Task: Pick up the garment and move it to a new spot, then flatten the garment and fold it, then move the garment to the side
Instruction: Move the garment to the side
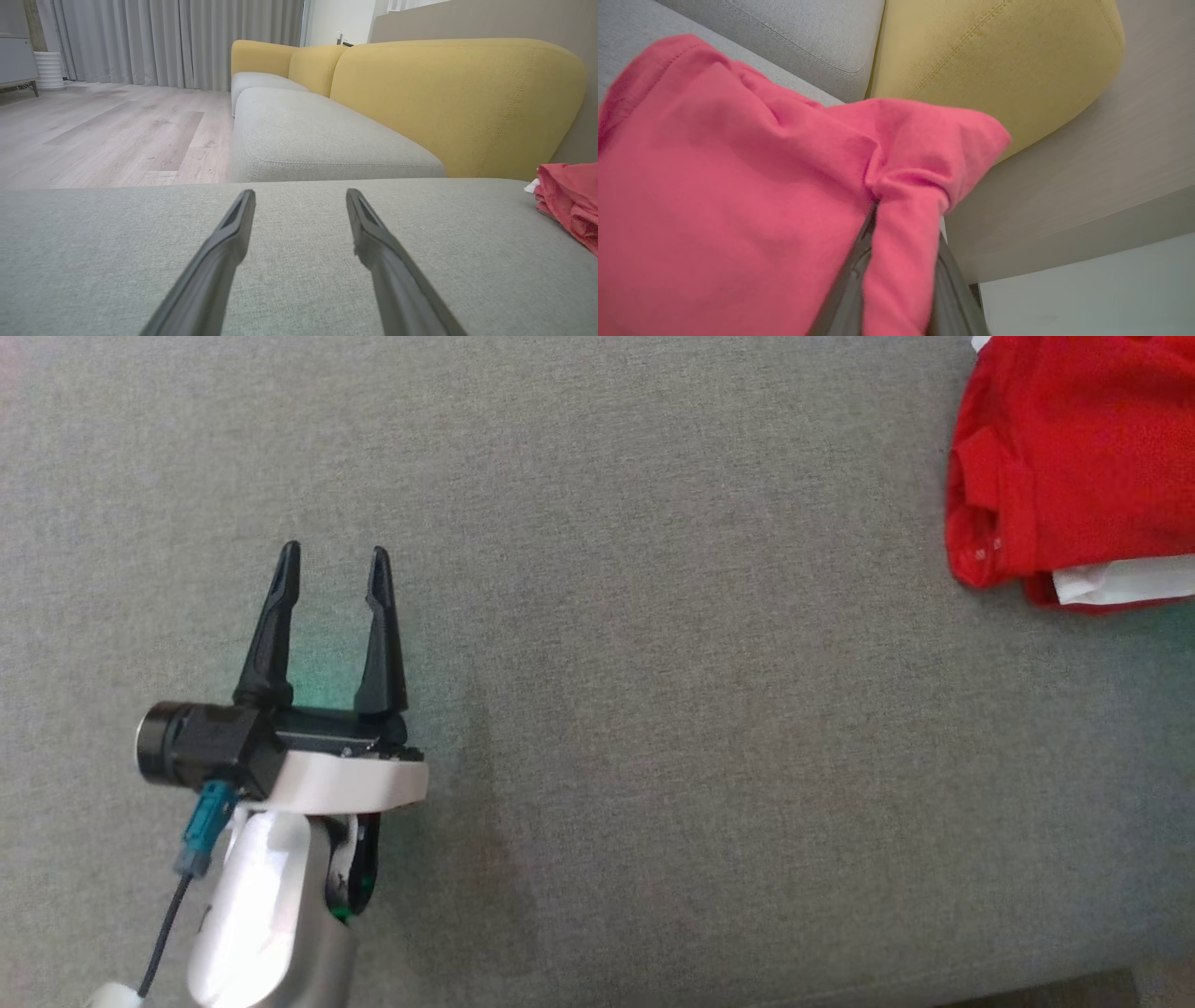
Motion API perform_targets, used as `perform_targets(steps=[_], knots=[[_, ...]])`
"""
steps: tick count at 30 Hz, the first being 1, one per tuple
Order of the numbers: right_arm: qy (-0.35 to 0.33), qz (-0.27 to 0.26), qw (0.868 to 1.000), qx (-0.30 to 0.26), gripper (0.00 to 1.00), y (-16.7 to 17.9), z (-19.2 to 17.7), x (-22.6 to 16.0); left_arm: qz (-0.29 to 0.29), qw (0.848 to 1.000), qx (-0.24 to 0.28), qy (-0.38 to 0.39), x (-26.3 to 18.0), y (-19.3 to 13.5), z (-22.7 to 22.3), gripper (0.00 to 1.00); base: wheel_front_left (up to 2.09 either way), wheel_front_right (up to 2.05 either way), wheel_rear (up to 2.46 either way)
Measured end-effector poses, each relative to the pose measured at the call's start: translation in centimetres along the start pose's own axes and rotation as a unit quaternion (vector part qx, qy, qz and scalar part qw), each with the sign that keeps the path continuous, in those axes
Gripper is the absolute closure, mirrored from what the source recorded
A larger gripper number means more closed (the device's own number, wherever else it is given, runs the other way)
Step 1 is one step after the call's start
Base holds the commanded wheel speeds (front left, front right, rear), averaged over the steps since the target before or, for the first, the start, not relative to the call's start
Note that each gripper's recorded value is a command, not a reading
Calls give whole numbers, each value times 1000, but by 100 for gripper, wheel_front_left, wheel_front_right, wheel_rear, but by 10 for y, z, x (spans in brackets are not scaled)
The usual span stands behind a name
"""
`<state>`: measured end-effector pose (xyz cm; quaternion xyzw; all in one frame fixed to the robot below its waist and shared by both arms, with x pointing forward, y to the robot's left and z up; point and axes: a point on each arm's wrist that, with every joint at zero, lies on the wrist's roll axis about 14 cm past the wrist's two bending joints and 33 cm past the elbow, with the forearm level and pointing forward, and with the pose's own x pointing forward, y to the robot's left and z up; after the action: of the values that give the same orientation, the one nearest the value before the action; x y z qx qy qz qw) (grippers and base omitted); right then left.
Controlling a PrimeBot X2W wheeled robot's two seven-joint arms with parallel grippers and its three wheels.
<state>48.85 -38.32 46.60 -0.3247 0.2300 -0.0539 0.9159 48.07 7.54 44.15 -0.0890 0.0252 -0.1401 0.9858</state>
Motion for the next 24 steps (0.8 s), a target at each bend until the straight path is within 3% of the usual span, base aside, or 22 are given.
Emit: perform_targets(steps=[1, 2, 3, 11, 17, 21, 24], knots=[[1, -2, 1000, -1, 100, -1, -1, 0, 1, 1000, 0, 0, 0, 1, 0, 0, 0, 0, 0], [-3, -7, 1000, -1, 13, -3, 0, -1, 2, 1000, 3, -1, 0, 2, 0, 0, 0, 0, 0], [-5, -10, 1000, 0, 0, -5, 0, -1, 1, 1000, 4, -1, 0, 2, 1, 0, 0, 0, 0], [-21, -25, 999, 9, 0, -10, 6, -4, 1, 1000, 6, -2, -1, 2, 3, 0, 0, 0, 0], [-105, -31, 993, 42, 0, -4, 53, -13, 0, 1000, 12, -14, -4, 2, 15, 0, 0, 0, 0], [-193, -19, 976, 103, 0, 11, 103, -29, 8, 999, 19, -33, -11, 3, 33, 0, 0, 0, 0], [-260, -9, 952, 159, 0, 20, 143, -48, 19, 998, 21, -47, -20, 6, 46, 0, 0, 0, 0]])
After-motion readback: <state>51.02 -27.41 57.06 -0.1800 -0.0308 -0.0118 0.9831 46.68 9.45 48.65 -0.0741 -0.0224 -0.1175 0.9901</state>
